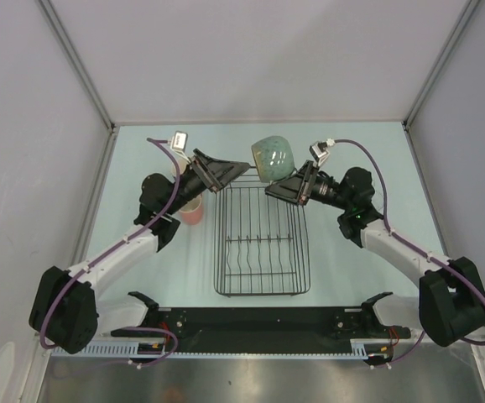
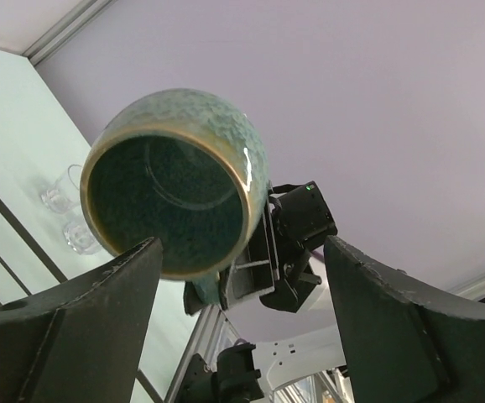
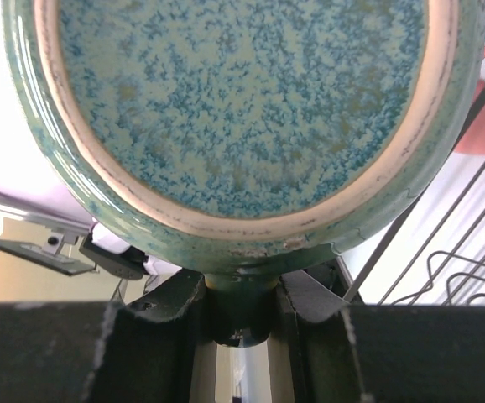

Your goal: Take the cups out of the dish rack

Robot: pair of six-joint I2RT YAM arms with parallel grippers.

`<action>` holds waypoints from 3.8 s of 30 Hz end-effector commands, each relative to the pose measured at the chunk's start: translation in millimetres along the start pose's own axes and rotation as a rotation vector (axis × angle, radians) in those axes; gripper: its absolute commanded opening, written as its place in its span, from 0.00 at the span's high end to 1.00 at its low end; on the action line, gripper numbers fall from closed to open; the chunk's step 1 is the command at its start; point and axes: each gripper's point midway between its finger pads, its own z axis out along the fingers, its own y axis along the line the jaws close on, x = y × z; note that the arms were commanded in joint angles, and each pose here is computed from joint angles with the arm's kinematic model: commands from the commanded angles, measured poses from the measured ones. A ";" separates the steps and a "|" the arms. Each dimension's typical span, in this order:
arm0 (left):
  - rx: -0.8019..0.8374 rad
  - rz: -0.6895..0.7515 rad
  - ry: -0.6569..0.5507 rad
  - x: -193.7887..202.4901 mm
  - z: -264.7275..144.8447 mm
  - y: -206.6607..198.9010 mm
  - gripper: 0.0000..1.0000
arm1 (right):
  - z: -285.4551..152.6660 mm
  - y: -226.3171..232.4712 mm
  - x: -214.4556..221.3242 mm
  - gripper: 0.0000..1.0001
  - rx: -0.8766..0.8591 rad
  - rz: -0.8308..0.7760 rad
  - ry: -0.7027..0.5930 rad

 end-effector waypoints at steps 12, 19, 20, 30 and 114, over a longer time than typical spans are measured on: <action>0.100 0.038 0.022 -11.3 16.2 -29.3 0.24 | 34.8 53.7 20.1 1.00 -0.201 -0.193 0.062; 0.104 0.033 0.032 -9.9 18.9 -26.8 0.58 | 40.2 50.9 27.8 1.00 -0.207 -0.190 0.083; 0.103 0.029 0.036 -8.7 18.9 -26.0 0.61 | 41.2 49.5 29.0 1.00 -0.206 -0.186 0.087; 0.112 0.013 0.061 -6.3 21.8 -25.8 1.00 | 43.4 44.9 40.5 1.00 -0.196 -0.180 0.134; -1.402 0.250 0.033 -144.2 -179.2 193.7 1.00 | -22.1 -84.0 -48.7 0.02 0.693 -0.390 -0.088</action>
